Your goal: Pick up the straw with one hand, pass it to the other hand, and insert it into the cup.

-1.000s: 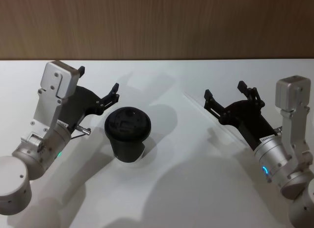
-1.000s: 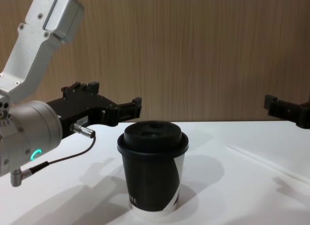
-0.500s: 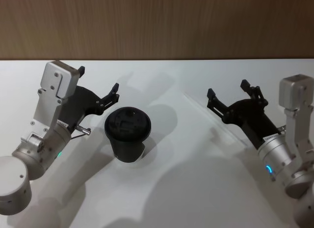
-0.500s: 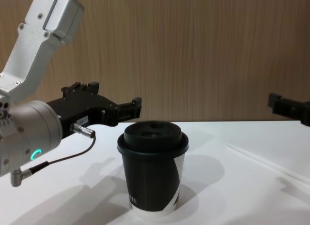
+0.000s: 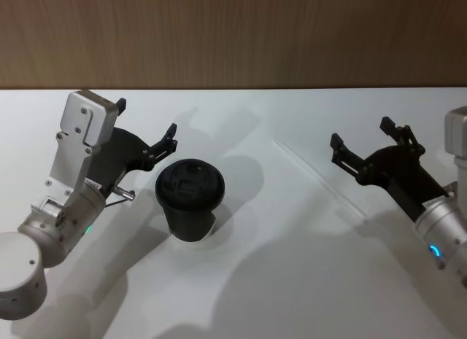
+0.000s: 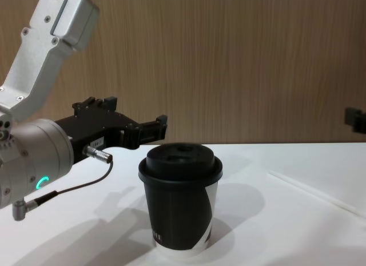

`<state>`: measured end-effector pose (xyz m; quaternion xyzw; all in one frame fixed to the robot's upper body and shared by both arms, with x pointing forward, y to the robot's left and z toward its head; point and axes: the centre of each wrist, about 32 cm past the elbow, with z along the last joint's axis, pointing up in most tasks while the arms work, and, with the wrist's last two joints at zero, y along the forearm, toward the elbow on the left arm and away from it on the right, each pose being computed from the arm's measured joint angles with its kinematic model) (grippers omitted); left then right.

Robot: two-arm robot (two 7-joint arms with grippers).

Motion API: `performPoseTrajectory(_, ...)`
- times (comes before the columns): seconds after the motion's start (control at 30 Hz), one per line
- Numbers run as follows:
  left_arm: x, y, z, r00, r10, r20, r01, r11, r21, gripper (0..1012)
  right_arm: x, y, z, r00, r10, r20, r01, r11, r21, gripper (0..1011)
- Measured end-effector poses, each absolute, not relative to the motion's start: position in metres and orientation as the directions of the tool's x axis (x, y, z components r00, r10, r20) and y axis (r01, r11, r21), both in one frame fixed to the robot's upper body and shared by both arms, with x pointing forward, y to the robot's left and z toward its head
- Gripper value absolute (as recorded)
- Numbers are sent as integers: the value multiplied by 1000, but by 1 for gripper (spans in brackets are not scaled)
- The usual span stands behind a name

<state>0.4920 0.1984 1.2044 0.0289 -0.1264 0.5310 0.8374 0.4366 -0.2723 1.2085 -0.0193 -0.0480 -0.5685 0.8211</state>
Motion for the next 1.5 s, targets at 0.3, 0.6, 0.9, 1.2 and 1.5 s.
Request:
performPoseTrajectory(0.3, 492, 198, 1204, 404, 882, 243, -897, 434, -86, 1003, 431, -284, 1215, 375, -921, 106, 927, 374, -30, 1001)
performPoseTrajectory(0.6, 492, 198, 1204, 404, 882, 243, -897, 434, -86, 1003, 430, -287, 1216, 423, -901, 95, 905, 415, -97, 1001)
performPoseTrajectory(0.9, 492, 198, 1204, 404, 882, 242, -897, 434, -86, 1003, 436, -287, 1212, 467, -879, 95, 877, 447, -174, 1001)
performPoseTrajectory(1.2, 492, 198, 1204, 404, 882, 242, -897, 434, -86, 1002, 451, -291, 1206, 485, -867, 109, 860, 452, -238, 1001)
performPoseTrajectory(1.5, 492, 198, 1204, 404, 882, 242, -897, 434, -86, 1003, 463, -296, 1201, 501, -857, 125, 847, 456, -273, 1001)
